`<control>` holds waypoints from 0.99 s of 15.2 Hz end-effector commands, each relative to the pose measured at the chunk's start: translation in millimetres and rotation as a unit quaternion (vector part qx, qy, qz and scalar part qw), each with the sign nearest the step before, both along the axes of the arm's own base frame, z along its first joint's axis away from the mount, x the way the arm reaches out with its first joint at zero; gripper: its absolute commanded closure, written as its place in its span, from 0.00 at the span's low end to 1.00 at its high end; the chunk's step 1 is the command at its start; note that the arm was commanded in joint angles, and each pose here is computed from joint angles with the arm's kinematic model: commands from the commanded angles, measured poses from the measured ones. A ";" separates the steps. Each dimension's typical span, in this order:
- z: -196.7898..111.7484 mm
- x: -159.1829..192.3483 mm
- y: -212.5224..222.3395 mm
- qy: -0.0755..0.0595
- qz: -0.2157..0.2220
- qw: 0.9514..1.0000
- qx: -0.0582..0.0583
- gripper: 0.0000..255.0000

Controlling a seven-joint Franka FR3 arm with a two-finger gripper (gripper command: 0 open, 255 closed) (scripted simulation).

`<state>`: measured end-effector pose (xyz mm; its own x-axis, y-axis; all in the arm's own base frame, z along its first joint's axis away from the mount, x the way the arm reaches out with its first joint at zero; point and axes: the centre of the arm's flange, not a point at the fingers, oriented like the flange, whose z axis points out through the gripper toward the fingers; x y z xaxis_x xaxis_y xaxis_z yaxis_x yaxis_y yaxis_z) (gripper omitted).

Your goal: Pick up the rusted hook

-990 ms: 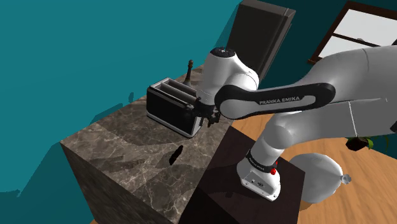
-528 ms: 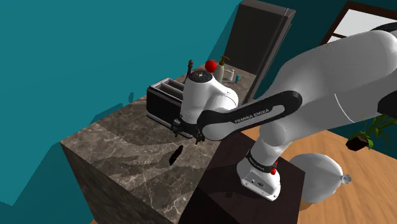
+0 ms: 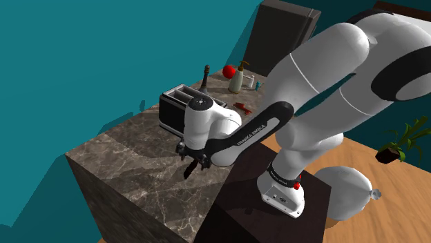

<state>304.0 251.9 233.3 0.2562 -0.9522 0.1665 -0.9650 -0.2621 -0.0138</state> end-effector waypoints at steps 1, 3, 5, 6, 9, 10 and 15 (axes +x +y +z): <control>-10.9 0.1 0.1 0.000 -0.001 1.000 0.001 0.00; -24.5 0.1 0.1 0.000 -0.001 1.000 0.001 0.00; -24.5 0.1 0.1 0.000 -0.001 1.000 0.001 0.00; -24.6 0.1 -0.3 0.000 -0.001 1.000 0.001 1.00; -24.4 -0.4 -0.6 0.000 -0.001 1.000 0.001 1.00; -24.4 -0.3 -0.6 0.000 -0.001 1.000 0.001 1.00; -24.5 0.1 0.1 0.000 -0.001 1.000 0.001 1.00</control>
